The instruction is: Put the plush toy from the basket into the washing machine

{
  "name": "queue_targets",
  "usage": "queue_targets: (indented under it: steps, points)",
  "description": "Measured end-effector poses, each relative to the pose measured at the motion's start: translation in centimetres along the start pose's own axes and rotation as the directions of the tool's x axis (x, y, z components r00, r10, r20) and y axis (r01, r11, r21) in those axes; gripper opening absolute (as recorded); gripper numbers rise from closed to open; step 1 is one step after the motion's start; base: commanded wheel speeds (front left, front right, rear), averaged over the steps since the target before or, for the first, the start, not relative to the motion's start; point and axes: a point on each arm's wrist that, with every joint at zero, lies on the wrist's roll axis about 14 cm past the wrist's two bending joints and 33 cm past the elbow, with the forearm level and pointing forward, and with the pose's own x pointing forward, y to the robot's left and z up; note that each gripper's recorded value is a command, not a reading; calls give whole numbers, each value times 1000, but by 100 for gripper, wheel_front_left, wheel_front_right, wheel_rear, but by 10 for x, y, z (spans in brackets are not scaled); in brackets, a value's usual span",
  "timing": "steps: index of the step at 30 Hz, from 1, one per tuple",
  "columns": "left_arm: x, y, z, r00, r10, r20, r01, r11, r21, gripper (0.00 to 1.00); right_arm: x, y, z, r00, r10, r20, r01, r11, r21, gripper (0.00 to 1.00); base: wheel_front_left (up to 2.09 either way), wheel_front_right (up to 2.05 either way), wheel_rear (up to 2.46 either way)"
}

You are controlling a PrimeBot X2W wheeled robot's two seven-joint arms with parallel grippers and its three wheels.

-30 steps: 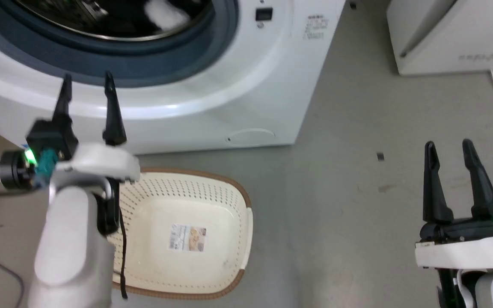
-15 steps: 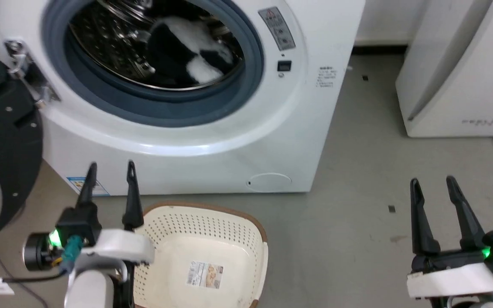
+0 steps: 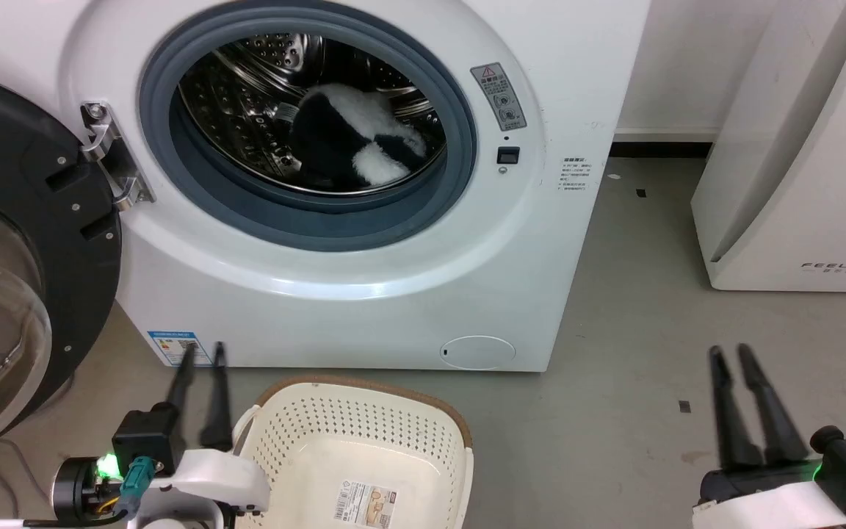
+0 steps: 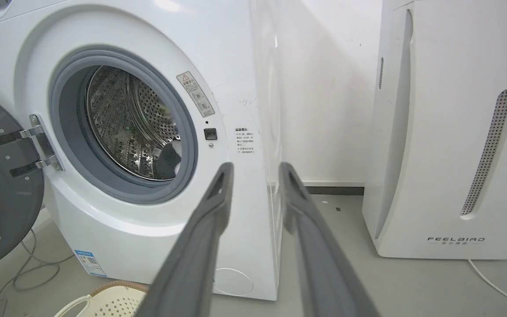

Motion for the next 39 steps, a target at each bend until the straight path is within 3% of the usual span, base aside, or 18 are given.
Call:
queue_targets:
  steps: [39]
  points:
    - [0, -9, 7, 999, -28, -19, 28, 1000, 0, 0, -2, 0, -7, 998, 3, -68, -6, 999, -34, 0, 0, 0, 0]
